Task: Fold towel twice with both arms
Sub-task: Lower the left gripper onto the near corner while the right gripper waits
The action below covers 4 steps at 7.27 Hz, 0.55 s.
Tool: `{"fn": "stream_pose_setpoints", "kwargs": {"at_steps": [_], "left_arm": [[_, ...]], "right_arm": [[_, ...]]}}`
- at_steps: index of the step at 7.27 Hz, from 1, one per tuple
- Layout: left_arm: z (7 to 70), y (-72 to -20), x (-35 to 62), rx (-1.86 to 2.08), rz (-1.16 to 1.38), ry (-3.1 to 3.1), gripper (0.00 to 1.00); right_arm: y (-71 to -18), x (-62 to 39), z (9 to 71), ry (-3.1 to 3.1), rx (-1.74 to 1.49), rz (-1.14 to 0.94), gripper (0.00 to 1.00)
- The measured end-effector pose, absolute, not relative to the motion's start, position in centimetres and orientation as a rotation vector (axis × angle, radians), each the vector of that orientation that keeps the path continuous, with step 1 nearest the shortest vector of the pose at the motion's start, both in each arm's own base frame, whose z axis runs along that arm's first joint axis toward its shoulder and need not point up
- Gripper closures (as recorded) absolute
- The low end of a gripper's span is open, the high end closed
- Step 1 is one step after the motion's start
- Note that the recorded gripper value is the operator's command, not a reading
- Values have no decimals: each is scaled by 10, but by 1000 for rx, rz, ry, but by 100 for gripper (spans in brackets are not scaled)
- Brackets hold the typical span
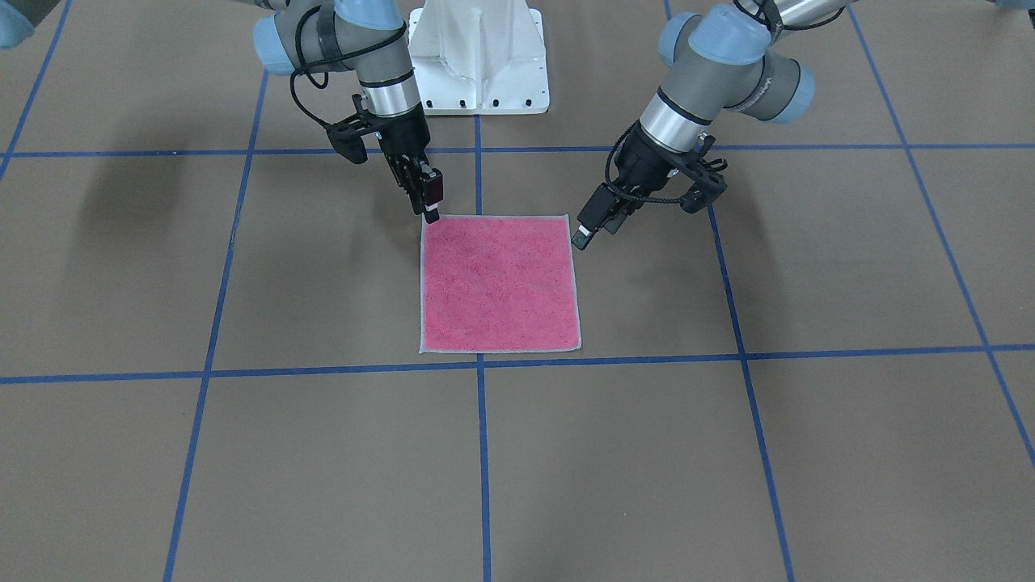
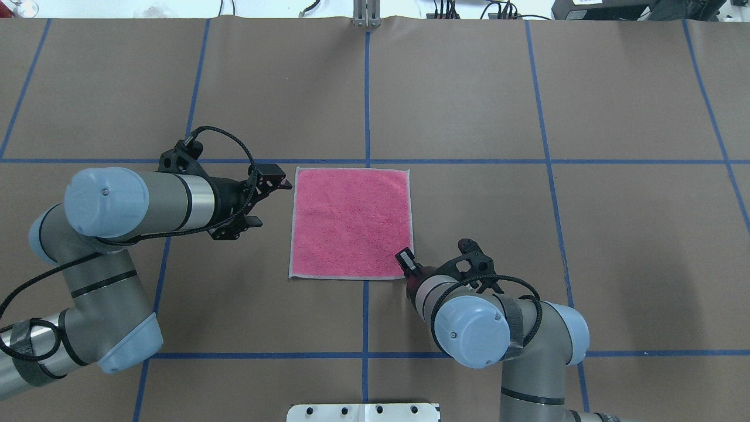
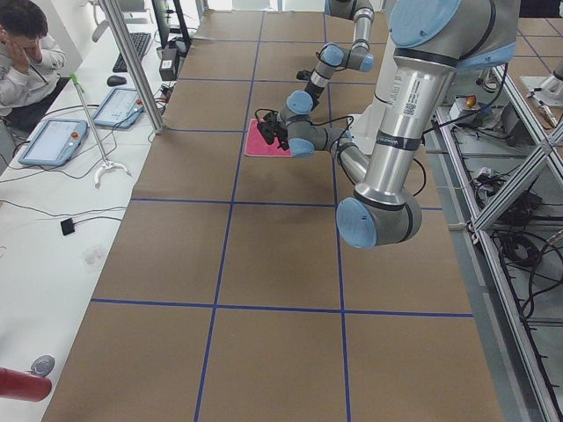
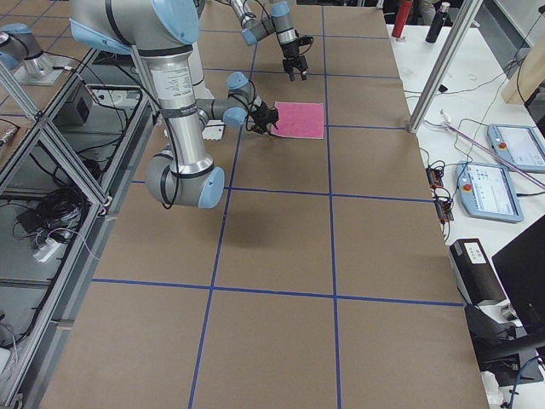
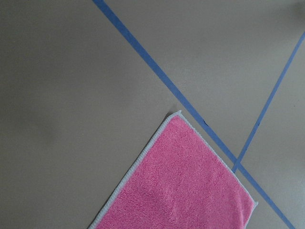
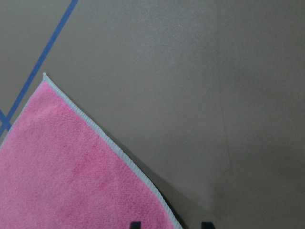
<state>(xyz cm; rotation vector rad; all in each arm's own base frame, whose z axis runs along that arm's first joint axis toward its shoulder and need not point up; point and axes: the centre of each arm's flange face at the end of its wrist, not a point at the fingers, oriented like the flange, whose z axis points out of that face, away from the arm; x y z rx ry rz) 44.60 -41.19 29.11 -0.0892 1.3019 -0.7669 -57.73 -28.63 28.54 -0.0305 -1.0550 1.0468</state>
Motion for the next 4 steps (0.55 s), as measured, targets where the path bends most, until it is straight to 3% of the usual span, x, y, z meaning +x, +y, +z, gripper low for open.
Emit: {"fn": "stream_pose_setpoints", "kwargs": {"at_steps": [2,4], "left_arm": [[292,-412,446,-88,-767,1301,0],[292,-412,446,-88,-767,1300,0]], "right_arm": [[-286,-578,285,-1056,-31,1048,100],[-287,-577,283,-1064,-36,1057,100]]}}
